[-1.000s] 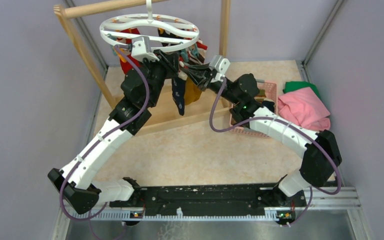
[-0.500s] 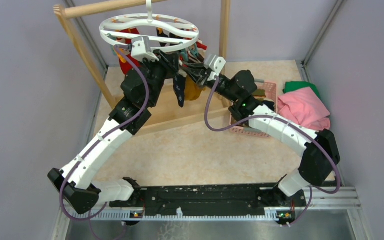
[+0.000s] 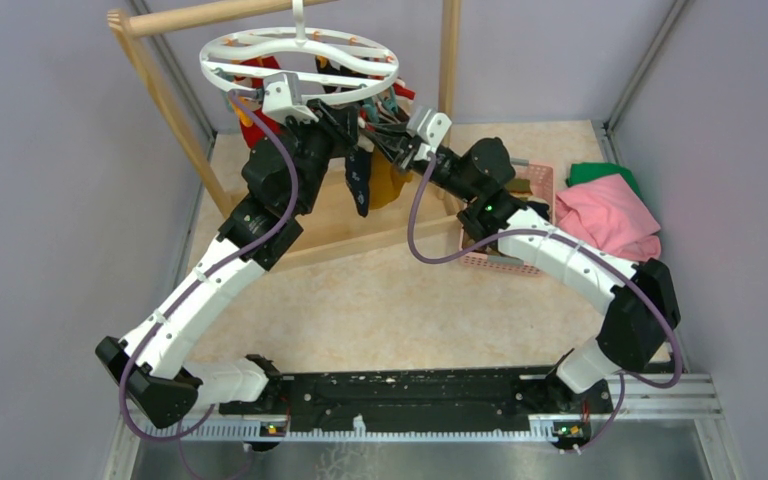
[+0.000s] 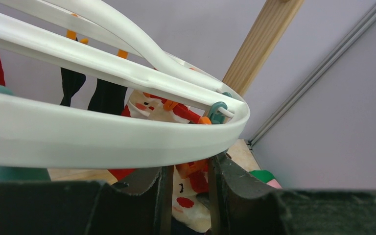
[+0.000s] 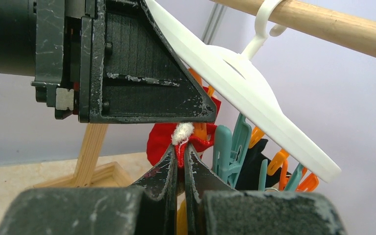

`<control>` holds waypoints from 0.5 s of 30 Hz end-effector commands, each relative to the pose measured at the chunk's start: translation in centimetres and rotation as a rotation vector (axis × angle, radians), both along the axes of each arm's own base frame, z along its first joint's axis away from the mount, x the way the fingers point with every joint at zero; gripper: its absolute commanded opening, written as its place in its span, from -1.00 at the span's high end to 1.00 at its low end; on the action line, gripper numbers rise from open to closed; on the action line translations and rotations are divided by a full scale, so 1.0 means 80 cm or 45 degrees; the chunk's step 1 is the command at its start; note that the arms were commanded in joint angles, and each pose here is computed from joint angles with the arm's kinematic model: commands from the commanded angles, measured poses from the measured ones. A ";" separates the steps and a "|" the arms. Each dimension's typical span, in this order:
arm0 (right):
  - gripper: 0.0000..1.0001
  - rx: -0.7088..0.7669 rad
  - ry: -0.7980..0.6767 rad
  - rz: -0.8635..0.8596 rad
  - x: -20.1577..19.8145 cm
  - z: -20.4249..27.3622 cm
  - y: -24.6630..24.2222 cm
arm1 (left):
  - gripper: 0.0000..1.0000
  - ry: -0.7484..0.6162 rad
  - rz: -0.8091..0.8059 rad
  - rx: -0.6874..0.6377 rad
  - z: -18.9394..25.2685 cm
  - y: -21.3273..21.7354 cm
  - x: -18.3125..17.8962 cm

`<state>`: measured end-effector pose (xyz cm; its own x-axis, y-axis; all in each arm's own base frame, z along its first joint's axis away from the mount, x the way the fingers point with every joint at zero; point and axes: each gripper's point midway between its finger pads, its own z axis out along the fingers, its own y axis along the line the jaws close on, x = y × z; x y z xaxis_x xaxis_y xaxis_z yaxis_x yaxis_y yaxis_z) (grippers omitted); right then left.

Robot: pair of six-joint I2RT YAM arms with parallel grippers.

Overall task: Clip the socks to the hanger
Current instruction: Clamp the sock onto the hanger.

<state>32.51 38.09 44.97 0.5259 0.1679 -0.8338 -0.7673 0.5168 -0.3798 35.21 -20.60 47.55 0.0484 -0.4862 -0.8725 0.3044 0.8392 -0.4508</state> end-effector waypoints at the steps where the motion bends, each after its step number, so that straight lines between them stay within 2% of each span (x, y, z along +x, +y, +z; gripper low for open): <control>1: 1.00 0.071 -0.099 0.018 -0.014 0.048 -0.002 | 0.60 -0.027 -0.020 -0.030 0.012 0.000 -0.005; 5: 1.00 0.069 -0.092 0.014 -0.012 0.046 -0.001 | 0.53 -0.028 -0.025 -0.032 0.012 0.000 -0.006; 11: 1.00 0.065 -0.081 0.008 -0.011 0.042 -0.002 | 0.04 -0.036 -0.027 -0.045 0.016 0.002 -0.009; 15: 1.00 0.065 -0.074 0.001 -0.010 0.038 -0.003 | -0.18 -0.038 -0.027 -0.047 0.016 0.004 -0.012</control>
<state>32.36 38.20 45.42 0.5272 0.1696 -0.8327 -0.7677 0.5151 -0.3812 35.16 -20.70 47.58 0.0434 -0.4935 -0.8686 0.3098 0.8332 -0.4579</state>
